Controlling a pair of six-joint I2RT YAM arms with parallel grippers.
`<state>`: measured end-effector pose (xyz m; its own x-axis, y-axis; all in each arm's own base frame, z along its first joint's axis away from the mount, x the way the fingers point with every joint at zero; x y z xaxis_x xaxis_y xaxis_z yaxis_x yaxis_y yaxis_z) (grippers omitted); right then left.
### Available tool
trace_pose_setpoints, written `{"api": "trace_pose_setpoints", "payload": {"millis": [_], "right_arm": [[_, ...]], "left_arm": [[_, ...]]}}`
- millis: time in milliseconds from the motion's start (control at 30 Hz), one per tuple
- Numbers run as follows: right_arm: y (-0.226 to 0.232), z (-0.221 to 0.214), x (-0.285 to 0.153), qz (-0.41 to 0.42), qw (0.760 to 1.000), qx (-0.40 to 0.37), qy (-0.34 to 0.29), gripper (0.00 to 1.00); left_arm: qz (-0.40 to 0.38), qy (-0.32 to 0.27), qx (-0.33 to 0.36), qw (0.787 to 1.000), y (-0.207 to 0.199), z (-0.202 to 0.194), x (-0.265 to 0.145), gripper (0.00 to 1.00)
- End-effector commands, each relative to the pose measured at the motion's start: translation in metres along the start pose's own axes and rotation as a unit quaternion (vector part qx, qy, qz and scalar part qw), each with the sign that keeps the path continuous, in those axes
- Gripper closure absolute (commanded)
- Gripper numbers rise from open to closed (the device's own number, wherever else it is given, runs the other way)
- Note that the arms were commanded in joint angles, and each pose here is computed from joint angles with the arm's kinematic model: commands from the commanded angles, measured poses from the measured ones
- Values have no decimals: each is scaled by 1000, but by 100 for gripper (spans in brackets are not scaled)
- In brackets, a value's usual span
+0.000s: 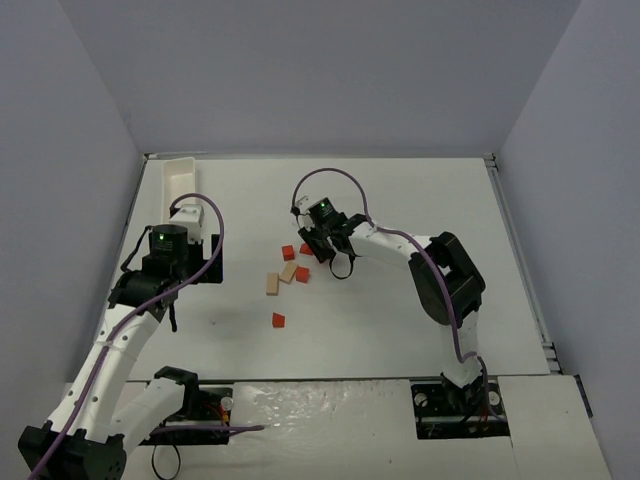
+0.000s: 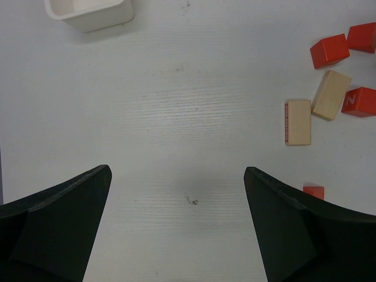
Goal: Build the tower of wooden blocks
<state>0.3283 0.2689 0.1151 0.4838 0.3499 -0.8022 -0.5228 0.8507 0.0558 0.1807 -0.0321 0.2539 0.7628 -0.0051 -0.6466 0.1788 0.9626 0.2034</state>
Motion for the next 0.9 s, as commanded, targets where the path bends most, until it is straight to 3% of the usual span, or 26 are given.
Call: {"api": "trace_pose_setpoints", "payload": {"millis": [0, 333, 867], "right_arm": [[-20, 13, -45, -88, 991, 78, -67, 100], [-70, -26, -62, -156, 968, 186, -57, 100], [-96, -43, -58, -195, 954, 222, -52, 100]], "left_arm": [[1, -33, -1, 999, 2, 14, 0, 5], [-2, -31, 0, 1000, 1, 14, 1, 5], [-3, -25, 1, 1000, 1, 13, 3, 5]]}}
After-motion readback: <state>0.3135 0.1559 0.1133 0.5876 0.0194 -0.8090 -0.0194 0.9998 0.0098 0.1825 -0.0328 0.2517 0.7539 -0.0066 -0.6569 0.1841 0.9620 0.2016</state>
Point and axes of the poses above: each gripper's point midway between its finger pads, its own x axis out along the fingers, its own y axis along the line the jaws close on, z = x × y, the point moved 10 cm from there along -x, back along the fingers, and after that the axes turned 13 degrees about x, right-handed, at the moved point
